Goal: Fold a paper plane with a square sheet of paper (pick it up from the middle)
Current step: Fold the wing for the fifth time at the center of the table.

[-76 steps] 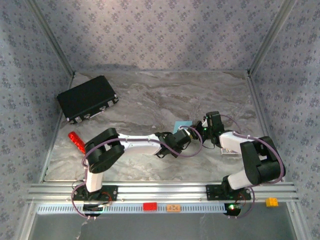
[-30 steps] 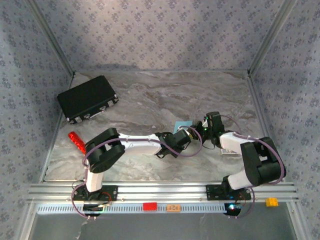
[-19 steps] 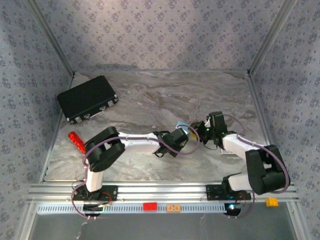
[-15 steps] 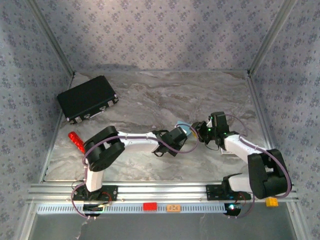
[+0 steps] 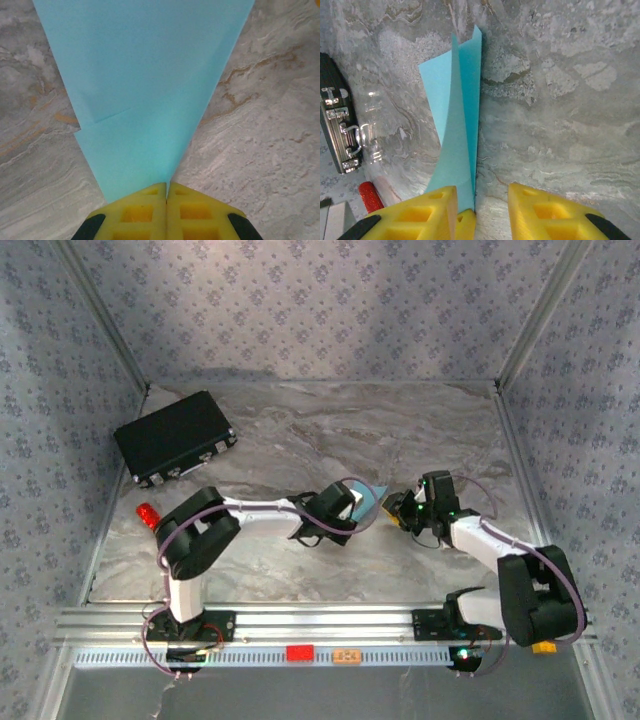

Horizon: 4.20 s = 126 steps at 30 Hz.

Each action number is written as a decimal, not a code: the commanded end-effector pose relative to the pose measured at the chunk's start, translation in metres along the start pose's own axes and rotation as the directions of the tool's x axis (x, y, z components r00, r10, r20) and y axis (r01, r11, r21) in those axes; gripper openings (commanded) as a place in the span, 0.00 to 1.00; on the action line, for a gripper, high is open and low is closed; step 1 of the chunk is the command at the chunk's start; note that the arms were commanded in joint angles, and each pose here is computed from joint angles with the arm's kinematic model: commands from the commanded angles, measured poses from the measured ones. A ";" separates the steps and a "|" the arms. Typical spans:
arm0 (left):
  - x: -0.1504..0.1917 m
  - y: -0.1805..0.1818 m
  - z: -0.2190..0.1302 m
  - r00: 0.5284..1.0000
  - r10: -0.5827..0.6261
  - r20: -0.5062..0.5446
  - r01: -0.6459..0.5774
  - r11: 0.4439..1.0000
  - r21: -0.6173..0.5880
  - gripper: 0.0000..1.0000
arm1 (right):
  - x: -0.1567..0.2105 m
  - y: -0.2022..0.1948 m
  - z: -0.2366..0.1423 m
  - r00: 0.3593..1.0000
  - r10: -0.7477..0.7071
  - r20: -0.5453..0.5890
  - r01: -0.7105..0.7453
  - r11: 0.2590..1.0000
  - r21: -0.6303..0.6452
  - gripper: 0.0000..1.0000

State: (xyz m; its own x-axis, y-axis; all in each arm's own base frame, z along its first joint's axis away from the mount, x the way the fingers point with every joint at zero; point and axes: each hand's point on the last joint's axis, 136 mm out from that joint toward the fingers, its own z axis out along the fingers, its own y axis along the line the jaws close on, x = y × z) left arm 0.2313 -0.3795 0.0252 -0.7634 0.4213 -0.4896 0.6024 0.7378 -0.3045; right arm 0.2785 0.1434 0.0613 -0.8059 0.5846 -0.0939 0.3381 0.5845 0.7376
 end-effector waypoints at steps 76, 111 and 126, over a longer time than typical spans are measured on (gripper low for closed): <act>0.021 0.038 0.033 0.792 -0.555 -0.255 0.610 0.713 0.344 0.00 | 0.009 0.045 0.076 0.946 -0.295 -0.133 0.258 0.936 -0.241 0.13; 0.029 0.019 0.007 0.825 -0.480 -0.299 0.561 0.760 0.327 0.04 | 0.017 -0.021 0.091 0.958 -0.205 -0.203 0.206 0.978 -0.017 0.09; 0.046 0.015 -0.005 0.822 -0.442 -0.358 0.552 0.773 0.312 0.03 | 0.018 -0.025 0.092 0.956 -0.202 -0.212 0.208 0.978 0.003 0.08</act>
State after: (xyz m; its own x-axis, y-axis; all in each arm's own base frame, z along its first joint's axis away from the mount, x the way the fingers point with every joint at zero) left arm 0.2281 -0.3692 0.0234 -0.9784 0.1868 -0.0887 0.1805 0.5621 -0.8071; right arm 0.3182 0.2149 0.0224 -0.9392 0.2974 -0.1714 0.0415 0.5942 0.8033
